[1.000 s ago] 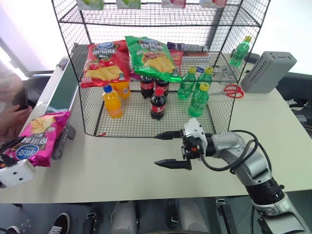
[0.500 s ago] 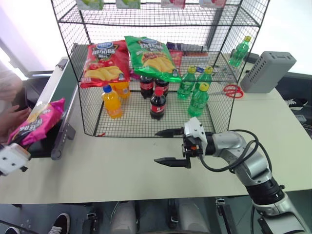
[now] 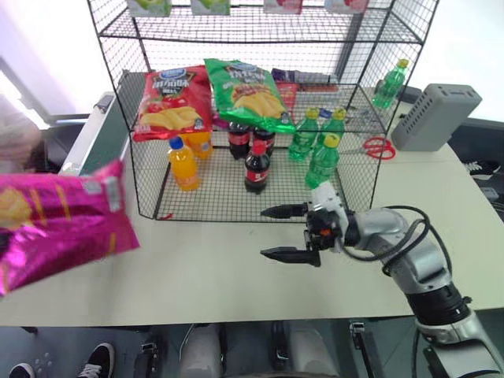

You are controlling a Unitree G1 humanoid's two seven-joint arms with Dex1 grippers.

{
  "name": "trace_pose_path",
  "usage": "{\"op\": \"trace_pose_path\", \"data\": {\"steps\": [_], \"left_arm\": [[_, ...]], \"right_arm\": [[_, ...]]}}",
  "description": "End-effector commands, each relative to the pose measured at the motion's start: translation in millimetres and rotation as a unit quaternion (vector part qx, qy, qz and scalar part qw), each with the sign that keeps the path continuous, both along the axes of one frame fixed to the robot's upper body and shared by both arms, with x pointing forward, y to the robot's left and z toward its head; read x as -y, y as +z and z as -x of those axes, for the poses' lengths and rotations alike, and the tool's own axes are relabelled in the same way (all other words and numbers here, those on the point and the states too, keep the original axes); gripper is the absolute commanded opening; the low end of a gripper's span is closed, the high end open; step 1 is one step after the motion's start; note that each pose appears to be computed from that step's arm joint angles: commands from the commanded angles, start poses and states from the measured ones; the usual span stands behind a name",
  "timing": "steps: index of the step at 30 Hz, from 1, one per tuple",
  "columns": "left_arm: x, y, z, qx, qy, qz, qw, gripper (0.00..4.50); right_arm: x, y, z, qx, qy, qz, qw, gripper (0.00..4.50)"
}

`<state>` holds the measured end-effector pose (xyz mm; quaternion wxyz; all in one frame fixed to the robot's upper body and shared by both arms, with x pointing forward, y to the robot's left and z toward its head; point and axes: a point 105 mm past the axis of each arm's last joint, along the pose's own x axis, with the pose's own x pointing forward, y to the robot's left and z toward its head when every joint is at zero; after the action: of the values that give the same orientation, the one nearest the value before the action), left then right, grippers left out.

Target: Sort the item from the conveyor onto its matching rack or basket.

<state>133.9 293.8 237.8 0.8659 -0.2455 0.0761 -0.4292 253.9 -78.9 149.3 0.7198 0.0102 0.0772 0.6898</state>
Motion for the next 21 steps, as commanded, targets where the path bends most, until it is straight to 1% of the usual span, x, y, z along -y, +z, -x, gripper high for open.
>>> {"op": "trace_pose_path", "data": {"steps": [1,2,4,6,8,9,11,16,21], "left_arm": [[55,-13,-6,-0.025,-0.107,0.099,0.989,0.06],[69,-17,-9,-0.028,-0.130,0.124,0.983,0.06],[97,-28,-14,-0.042,-0.176,0.153,0.971,0.06],[118,-31,-22,-0.045,-0.217,0.190,0.956,0.06],[133,-35,-28,-0.054,-0.255,0.200,0.944,0.06],[137,-33,-35,-0.048,-0.263,0.215,0.939,0.06],[145,-32,-42,-0.043,-0.285,0.220,0.932,0.06],[156,-29,-65,-0.031,-0.297,0.233,0.925,0.06],[154,-24,-74,-0.021,-0.287,0.240,0.927,0.06]], "right_arm": [[7,20,20,-0.105,0.043,-0.046,0.993,4.50],[9,24,22,-0.134,0.045,-0.057,0.988,4.50],[13,26,23,-0.156,0.043,-0.061,0.985,4.50],[19,30,25,-0.190,0.046,-0.069,0.978,4.50],[24,32,27,-0.210,0.045,-0.071,0.974,4.50],[24,32,28,-0.214,0.049,-0.068,0.973,4.50],[21,30,28,-0.228,0.049,-0.069,0.970,4.50],[15,41,39,-0.228,0.087,-0.078,0.966,4.50],[15,45,38,-0.227,0.089,-0.091,0.965,4.50]]}}
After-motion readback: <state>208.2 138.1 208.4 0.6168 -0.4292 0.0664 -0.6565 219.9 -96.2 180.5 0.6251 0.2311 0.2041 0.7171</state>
